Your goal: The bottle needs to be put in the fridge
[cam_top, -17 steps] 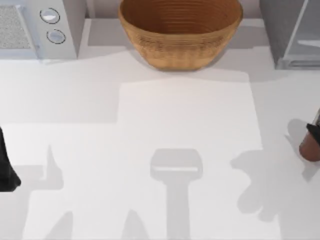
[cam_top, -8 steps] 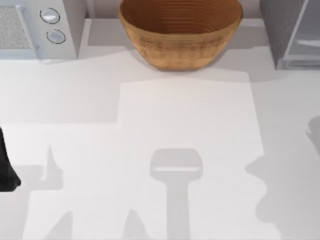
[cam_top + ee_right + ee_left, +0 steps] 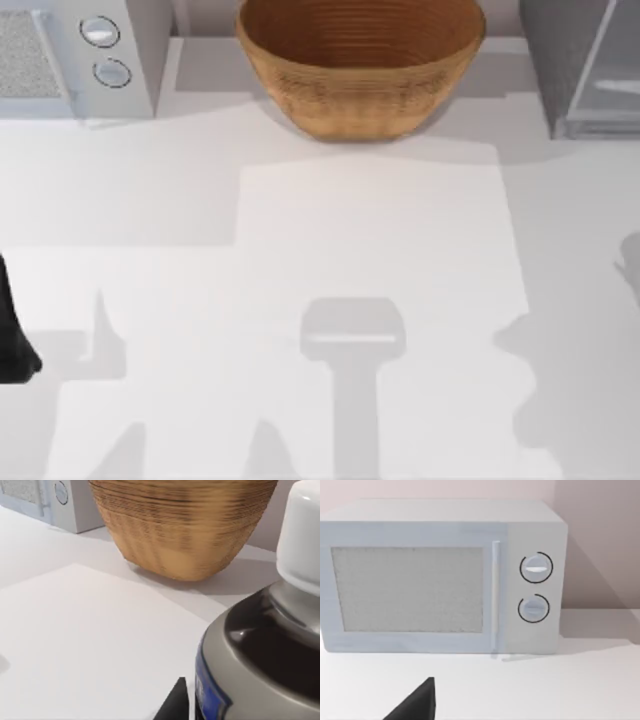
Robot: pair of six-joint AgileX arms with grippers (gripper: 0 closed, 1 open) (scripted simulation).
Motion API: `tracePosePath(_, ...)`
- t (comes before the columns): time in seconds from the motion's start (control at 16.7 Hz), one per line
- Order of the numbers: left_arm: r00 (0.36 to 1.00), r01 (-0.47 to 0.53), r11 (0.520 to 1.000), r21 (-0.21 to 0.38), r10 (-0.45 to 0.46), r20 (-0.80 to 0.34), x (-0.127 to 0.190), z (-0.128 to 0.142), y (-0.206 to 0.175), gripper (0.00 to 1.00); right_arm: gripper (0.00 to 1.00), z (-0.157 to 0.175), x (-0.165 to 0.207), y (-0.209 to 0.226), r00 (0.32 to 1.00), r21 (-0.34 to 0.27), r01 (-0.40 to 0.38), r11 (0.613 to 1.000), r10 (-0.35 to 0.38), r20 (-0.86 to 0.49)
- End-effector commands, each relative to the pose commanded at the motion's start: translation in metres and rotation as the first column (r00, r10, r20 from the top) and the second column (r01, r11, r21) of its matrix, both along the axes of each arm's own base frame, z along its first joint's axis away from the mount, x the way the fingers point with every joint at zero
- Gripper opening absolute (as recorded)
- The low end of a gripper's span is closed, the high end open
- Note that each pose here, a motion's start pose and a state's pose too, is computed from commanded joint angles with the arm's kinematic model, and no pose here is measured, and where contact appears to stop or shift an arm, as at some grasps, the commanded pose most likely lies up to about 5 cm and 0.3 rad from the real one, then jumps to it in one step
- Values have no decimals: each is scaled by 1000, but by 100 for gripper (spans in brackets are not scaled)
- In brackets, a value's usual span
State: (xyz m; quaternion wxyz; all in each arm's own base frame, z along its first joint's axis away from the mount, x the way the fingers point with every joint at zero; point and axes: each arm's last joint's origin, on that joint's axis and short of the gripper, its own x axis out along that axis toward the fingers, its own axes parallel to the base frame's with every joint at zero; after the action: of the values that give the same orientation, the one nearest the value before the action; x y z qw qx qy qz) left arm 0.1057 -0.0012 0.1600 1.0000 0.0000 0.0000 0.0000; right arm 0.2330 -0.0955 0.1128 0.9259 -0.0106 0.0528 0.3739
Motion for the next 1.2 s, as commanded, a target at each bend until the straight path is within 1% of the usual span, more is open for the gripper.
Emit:
tracePosePath(0.12,1000,0,1000,0,0,0,0,0,0,100,1,2,-8,3,998,9,44,999,-43,-34)
tracePosePath(0.24,1000,0,1000,0,0,0,0,0,0,100,1,5,-20,10,992,12,105,994,-104,-78)
tracePosePath(0.36,1000,0,1000,0,0,0,0,0,0,100,1,11,-32,20,982,0,159,987,-158,-102)
tracePosePath(0.48,1000,0,1000,0,0,0,0,0,0,100,1,21,-44,33,975,-27,205,978,-206,-87)
tracePosePath(0.66,1000,0,1000,0,0,0,0,0,0,100,1,42,-63,53,956,-71,293,953,-294,5)
tracePosePath(0.78,1000,0,1000,0,0,0,0,0,0,100,1,56,-77,64,927,-75,371,925,-365,87)
tracePosePath(0.84,1000,0,1000,0,0,0,0,0,0,100,1,62,-84,70,906,-65,415,907,-405,126)
tracePosePath(0.96,1000,0,1000,0,0,0,0,0,0,100,1,70,-98,78,854,-28,500,865,-488,180)
tracePosePath(1.08,1000,0,1000,0,0,0,0,0,0,100,1,70,-110,84,803,16,573,819,-566,186)
tracePosePath(1.2,1000,0,1000,0,0,0,0,0,0,100,1,64,-119,89,763,44,628,777,-626,158)
